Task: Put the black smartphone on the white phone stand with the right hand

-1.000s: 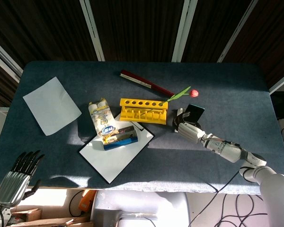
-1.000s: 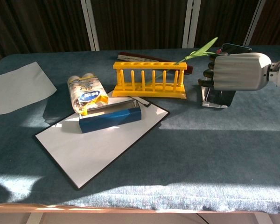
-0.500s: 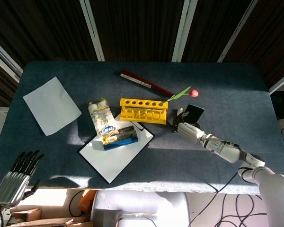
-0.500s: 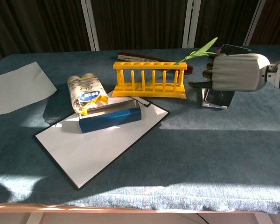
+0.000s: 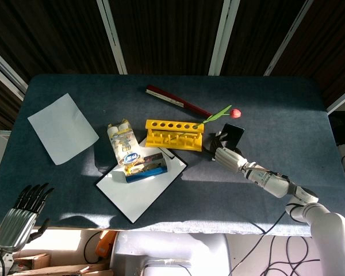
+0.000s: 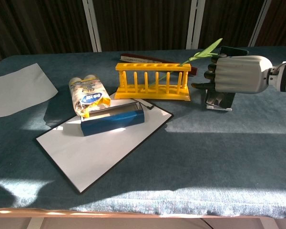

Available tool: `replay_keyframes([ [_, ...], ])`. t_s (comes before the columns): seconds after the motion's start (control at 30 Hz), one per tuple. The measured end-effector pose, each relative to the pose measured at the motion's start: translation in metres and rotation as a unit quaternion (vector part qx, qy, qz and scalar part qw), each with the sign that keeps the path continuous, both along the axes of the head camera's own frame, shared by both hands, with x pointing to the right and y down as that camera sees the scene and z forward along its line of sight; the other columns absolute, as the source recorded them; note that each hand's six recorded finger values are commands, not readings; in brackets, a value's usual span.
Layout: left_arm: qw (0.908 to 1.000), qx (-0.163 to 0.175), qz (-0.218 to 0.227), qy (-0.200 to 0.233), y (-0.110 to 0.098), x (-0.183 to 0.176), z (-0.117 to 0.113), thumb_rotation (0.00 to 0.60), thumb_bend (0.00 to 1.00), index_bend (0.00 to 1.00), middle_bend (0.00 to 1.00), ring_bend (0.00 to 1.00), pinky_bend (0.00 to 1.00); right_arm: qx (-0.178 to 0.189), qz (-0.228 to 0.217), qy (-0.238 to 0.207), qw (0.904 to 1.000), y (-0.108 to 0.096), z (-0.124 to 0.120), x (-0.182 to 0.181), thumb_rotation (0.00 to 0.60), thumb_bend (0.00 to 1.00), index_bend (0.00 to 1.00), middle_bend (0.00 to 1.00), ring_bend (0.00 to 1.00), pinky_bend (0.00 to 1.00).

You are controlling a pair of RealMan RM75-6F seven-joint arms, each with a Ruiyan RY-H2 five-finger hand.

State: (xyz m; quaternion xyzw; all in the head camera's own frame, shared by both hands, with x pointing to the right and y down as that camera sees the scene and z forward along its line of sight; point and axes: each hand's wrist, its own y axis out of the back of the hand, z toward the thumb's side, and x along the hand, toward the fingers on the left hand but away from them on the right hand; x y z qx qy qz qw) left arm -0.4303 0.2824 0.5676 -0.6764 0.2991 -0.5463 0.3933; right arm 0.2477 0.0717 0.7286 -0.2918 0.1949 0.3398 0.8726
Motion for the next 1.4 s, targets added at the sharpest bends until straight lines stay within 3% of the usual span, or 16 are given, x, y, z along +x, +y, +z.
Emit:
replay_keyframes([
  [0.57, 1.0000, 0.000, 0.001, -0.001, -0.001, 0.000, 0.001, 0.600, 0.37, 0.00, 0.00, 0.00, 0.00, -0.008, 0.007, -0.002, 0.9999, 0.001, 0.001, 0.003, 0.600, 0.39, 0.00, 0.33, 0.34, 0.49],
  [0.93, 1.0000, 0.000, 0.003, -0.001, 0.000, 0.001, 0.001, 0.600, 0.37, 0.00, 0.00, 0.00, 0.00, -0.018, 0.031, -0.031, 0.9989, -0.001, -0.012, 0.005, 0.600, 0.37, 0.00, 0.25, 0.24, 0.40],
  [1.1, 1.0000, 0.002, 0.006, 0.003, 0.001, 0.003, -0.001, 0.600, 0.37, 0.00, 0.00, 0.00, 0.00, -0.025, 0.060, -0.070, 0.9954, -0.002, -0.027, 0.005, 0.600, 0.35, 0.00, 0.20, 0.19, 0.35],
  [1.17, 1.0000, 0.004, 0.005, 0.004, 0.001, 0.002, -0.002, 0.600, 0.37, 0.00, 0.00, 0.00, 0.00, -0.036, 0.081, -0.094, 0.9916, 0.000, -0.034, 0.005, 0.586, 0.35, 0.00, 0.17, 0.15, 0.31],
  [1.27, 0.9999, 0.009, 0.000, 0.007, 0.000, 0.000, -0.005, 0.600, 0.37, 0.00, 0.00, 0.00, 0.00, -0.063, 0.134, -0.150, 0.9775, 0.007, -0.048, 0.006, 0.540, 0.34, 0.00, 0.08, 0.06, 0.22],
  [1.37, 0.9998, 0.016, -0.006, 0.010, -0.001, -0.003, -0.009, 0.600, 0.37, 0.00, 0.00, 0.00, 0.00, -0.089, 0.203, -0.211, 0.9520, 0.021, -0.065, 0.013, 0.543, 0.34, 0.00, 0.01, 0.00, 0.11],
  [1.4, 0.9998, 0.018, -0.007, 0.011, -0.001, -0.003, -0.009, 0.600, 0.37, 0.00, 0.00, 0.00, 0.00, -0.098, 0.235, -0.233, 0.9385, 0.028, -0.072, 0.018, 0.558, 0.34, 0.00, 0.00, 0.00, 0.07],
])
